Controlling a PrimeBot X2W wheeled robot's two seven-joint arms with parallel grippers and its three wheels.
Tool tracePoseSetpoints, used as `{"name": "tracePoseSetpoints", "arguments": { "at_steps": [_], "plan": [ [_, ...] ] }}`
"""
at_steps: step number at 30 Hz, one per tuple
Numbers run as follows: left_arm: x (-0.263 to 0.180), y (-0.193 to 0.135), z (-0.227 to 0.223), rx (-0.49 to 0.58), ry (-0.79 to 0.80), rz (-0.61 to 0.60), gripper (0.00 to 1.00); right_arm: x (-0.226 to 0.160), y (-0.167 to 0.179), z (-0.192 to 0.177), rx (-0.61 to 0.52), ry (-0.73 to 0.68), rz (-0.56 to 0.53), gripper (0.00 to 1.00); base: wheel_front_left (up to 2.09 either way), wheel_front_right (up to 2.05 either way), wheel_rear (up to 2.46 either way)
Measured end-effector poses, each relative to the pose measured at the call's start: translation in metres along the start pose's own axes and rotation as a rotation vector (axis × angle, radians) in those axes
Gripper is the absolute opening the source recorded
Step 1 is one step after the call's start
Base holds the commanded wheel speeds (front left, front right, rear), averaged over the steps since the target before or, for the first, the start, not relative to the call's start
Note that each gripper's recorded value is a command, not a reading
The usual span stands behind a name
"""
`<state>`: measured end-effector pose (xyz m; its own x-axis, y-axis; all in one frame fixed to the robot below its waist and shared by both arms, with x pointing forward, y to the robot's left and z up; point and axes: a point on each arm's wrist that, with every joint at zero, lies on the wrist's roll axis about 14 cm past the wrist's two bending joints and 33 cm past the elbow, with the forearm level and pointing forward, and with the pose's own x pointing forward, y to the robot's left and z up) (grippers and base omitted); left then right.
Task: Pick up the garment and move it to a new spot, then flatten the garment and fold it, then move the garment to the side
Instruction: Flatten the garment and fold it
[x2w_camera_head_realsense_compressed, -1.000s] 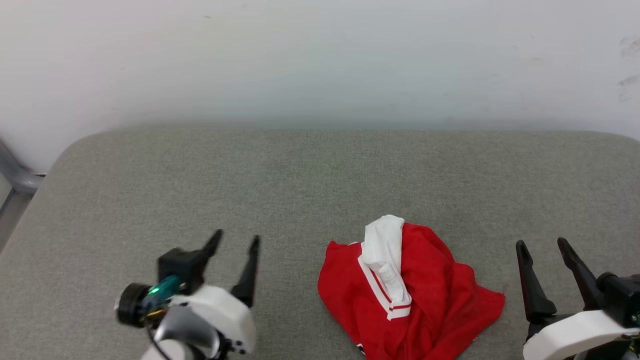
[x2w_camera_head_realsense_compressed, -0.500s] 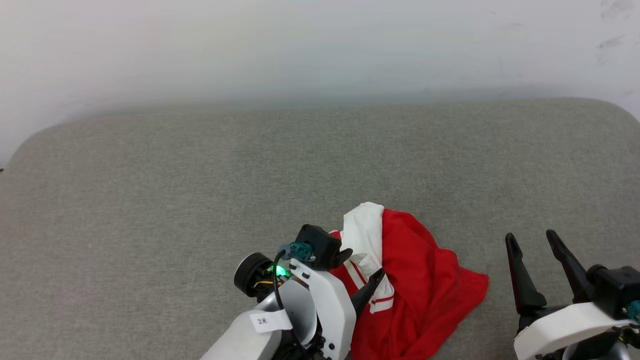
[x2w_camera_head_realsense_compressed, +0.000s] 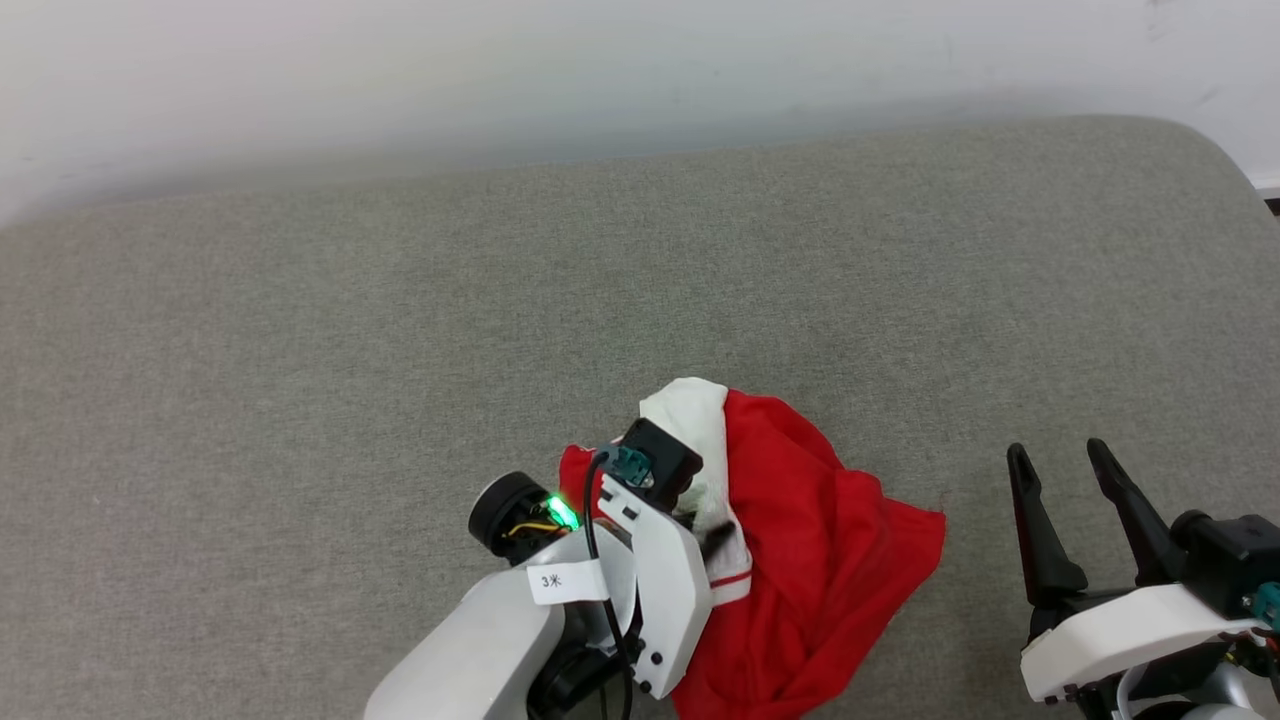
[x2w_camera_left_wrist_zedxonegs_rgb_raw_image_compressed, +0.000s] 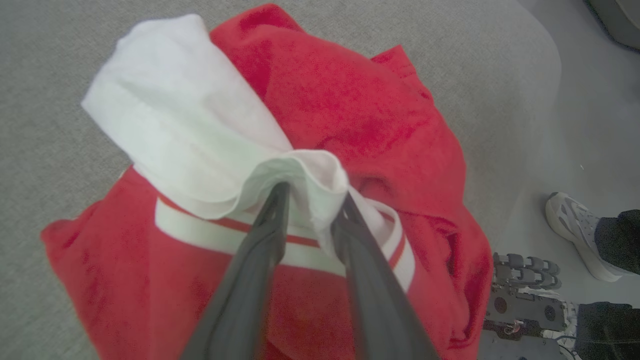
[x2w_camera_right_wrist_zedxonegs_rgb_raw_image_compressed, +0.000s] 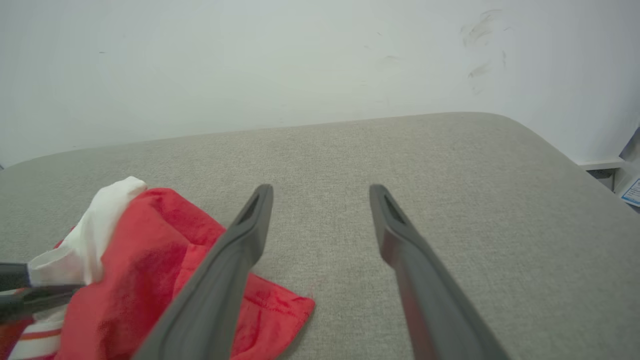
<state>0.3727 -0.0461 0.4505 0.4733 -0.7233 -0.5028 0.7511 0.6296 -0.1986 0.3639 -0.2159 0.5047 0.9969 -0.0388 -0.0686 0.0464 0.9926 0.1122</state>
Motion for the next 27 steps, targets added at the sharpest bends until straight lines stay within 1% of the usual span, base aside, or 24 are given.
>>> {"name": "tracePoseSetpoints", "arguments": {
  "at_steps": [4, 6, 10, 13, 15, 18, 22, 25, 27],
  "plan": [
    [-0.005, 0.012, 0.017, 0.024, -0.068, 0.033, 0.0, 0.002, 0.0, -0.005, 0.008, 0.009, 0.0, 1.0, 0.0, 0.0, 0.0],
    [-0.013, 0.025, 0.024, 0.031, -0.104, 0.078, 0.0, 0.004, 0.001, -0.004, 0.011, 0.002, 0.005, 1.0, 0.0, 0.0, 0.0],
    [-0.035, 0.058, 0.033, 0.04, -0.149, 0.196, 0.0, 0.006, 0.006, -0.002, 0.015, -0.007, 0.021, 1.0, 0.0, 0.0, 0.0],
    [-0.062, 0.088, 0.041, 0.038, -0.197, 0.313, 0.0, 0.006, 0.011, 0.001, 0.017, -0.019, 0.035, 1.0, 0.0, 0.0, 0.0],
    [-0.082, 0.107, 0.037, 0.022, -0.21, 0.393, 0.0, 0.007, 0.012, 0.002, 0.017, -0.024, 0.04, 1.0, 0.0, 0.0, 0.0],
    [-0.113, 0.132, 0.021, -0.033, -0.213, 0.51, 0.0, 0.008, 0.015, 0.004, 0.018, -0.029, 0.048, 1.0, 0.0, 0.0, 0.0],
    [-0.15, 0.153, -0.018, -0.144, -0.186, 0.64, 0.0, 0.008, 0.017, 0.004, 0.018, -0.029, 0.055, 1.0, 0.0, 0.0, 0.0],
    [-0.166, 0.156, -0.059, -0.255, -0.141, 0.706, 0.0, 0.009, 0.02, 0.005, 0.02, -0.032, 0.063, 1.0, 0.0, 0.0, 0.0],
    [-0.171, 0.153, -0.085, -0.336, -0.112, 0.727, 0.0, 0.009, 0.02, 0.005, 0.02, -0.034, 0.065, 1.0, 0.0, 0.0, 0.0]
  ]
}}
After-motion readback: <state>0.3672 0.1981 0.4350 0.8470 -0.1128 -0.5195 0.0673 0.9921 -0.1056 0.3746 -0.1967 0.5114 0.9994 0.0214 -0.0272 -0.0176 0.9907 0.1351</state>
